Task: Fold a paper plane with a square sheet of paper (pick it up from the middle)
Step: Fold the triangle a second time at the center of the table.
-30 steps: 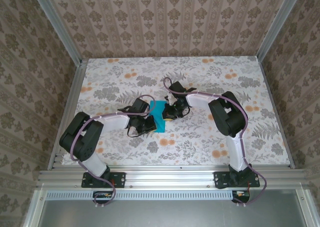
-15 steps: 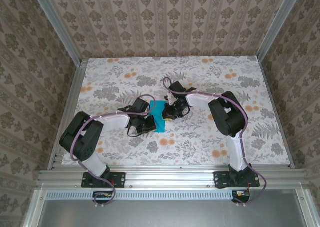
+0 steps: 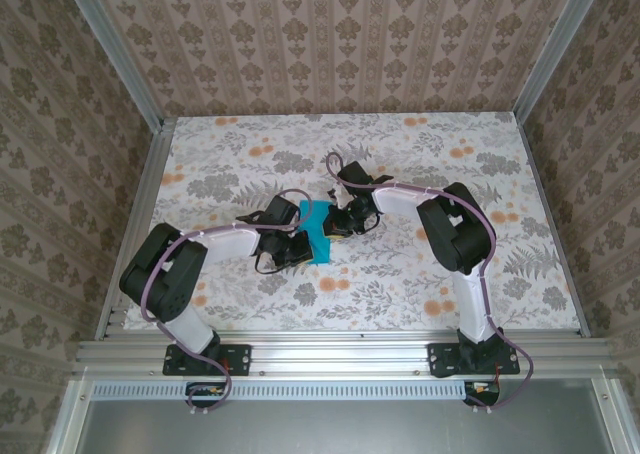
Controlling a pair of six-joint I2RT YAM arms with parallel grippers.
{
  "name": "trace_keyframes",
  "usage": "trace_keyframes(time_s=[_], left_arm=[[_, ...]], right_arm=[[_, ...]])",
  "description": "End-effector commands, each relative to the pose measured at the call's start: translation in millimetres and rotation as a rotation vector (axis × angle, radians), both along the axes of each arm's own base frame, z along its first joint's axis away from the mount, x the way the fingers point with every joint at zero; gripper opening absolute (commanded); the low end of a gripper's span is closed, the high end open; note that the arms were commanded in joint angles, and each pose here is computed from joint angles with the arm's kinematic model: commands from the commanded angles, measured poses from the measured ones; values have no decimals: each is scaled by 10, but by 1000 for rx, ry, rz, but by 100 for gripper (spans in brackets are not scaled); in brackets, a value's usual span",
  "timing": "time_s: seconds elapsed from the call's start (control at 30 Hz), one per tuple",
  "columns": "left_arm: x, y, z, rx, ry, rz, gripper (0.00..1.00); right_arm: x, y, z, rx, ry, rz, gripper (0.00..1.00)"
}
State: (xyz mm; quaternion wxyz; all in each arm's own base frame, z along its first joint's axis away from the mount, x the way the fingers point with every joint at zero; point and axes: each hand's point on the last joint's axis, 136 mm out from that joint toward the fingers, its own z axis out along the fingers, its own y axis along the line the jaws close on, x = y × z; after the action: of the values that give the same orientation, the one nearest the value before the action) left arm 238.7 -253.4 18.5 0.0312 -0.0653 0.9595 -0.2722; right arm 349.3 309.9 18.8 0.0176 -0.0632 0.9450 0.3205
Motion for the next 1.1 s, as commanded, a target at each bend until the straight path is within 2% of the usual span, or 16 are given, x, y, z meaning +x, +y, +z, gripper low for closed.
trace_keyframes(time_s=[0.0,0.23,0.47,0.7,0.93,1.07], left_arm=[[-97,83,-121,71,37,-22,2],[-24,28,-25,56,14,-26,3],[146,-132,285,-22,-65,-26,6],[136,-136,260,-27,-59,-24,5],[187,-292,483,-150,-118,-29,6],[190,-335,394,-173,-92,-14,6]], right_arm=[[26,-24,-76,-15,14,-8,10],[-39,-90,-123,-41,21,-5,10],[-98,-64,-116,-11,42,1,10],[-124,-73,-118,-6,42,-1,10],[-107,-123,-234,-55,59,-11,10],[-114,-138,-258,-65,64,-14,10]])
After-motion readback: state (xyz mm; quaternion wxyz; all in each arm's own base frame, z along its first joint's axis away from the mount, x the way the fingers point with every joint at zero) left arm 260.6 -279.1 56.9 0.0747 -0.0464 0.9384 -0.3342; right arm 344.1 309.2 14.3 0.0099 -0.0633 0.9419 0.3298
